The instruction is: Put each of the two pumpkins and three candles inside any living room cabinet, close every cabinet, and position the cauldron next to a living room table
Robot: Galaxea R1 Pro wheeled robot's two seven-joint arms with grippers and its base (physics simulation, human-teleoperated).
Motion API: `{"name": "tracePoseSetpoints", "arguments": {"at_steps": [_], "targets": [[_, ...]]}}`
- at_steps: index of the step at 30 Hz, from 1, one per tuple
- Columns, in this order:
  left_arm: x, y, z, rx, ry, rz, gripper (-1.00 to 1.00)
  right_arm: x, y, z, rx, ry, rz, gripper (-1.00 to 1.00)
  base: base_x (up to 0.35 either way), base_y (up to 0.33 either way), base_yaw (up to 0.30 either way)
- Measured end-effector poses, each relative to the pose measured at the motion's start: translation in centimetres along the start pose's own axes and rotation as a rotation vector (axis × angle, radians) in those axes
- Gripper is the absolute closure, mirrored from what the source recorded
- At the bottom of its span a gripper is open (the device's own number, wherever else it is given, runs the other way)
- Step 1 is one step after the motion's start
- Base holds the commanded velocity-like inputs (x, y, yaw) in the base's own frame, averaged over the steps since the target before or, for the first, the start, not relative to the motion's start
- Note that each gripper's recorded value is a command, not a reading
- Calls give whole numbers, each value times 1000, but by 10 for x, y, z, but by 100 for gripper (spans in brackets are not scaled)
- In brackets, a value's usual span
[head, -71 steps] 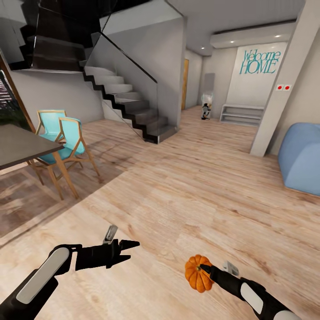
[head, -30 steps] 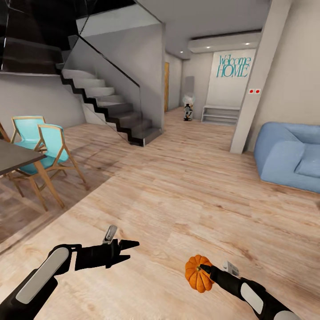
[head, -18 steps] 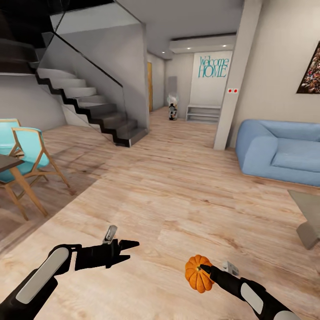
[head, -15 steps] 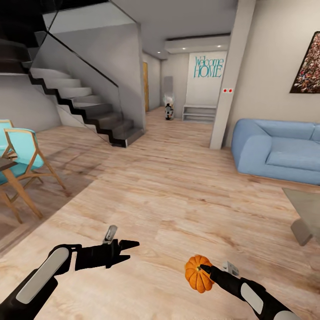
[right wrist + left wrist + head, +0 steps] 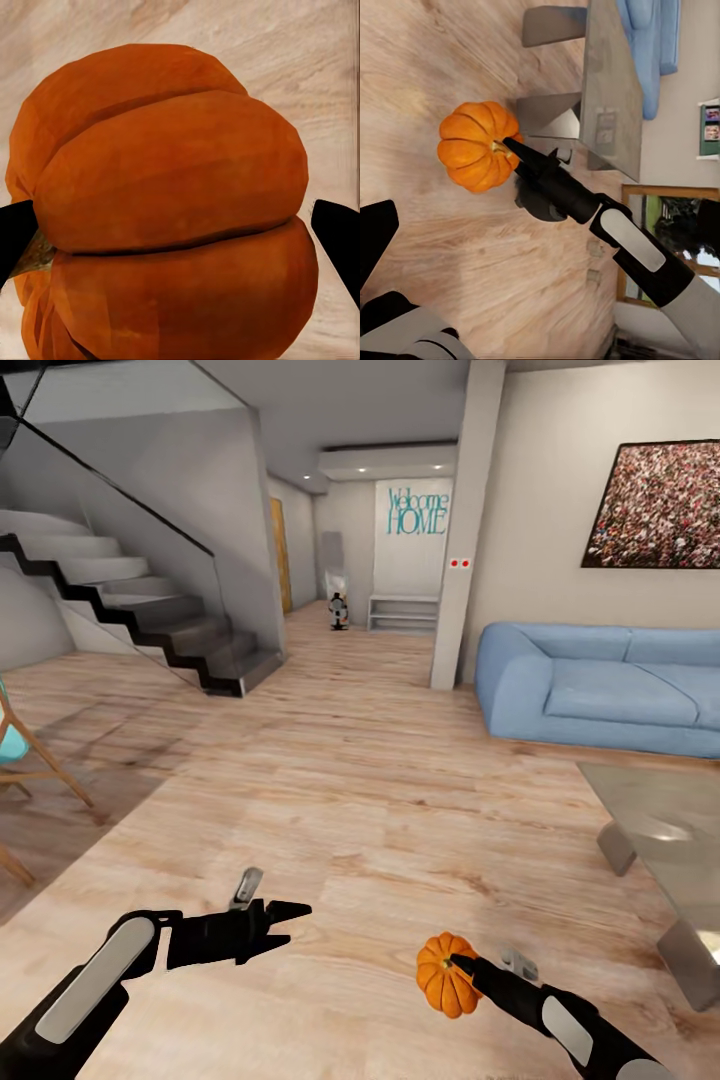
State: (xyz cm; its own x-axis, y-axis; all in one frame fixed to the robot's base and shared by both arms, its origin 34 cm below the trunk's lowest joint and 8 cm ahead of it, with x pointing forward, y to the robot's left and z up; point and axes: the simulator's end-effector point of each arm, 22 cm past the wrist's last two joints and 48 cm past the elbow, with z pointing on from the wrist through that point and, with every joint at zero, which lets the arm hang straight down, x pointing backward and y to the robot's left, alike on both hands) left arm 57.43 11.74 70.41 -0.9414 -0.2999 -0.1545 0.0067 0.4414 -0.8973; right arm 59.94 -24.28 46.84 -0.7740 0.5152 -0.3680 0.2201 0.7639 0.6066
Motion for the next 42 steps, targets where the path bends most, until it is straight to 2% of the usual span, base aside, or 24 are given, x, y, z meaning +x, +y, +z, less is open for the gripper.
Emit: {"name": "tracePoseSetpoints", "arguments": {"at_steps": [21, 31, 42], "targets": [[0, 0, 0, -3, -1, -1, -100, -1, 1, -1, -1, -2, 1, 100, -28, 34, -278], [-3, 0, -2, -4, -10, 1, -100, 3, 2, -1, -2, 20, 8, 100, 0, 0, -278], [-10, -19, -11, -5, -13, 5, -100, -7, 15, -14, -3, 19, 6, 100, 0, 0, -278]]}}
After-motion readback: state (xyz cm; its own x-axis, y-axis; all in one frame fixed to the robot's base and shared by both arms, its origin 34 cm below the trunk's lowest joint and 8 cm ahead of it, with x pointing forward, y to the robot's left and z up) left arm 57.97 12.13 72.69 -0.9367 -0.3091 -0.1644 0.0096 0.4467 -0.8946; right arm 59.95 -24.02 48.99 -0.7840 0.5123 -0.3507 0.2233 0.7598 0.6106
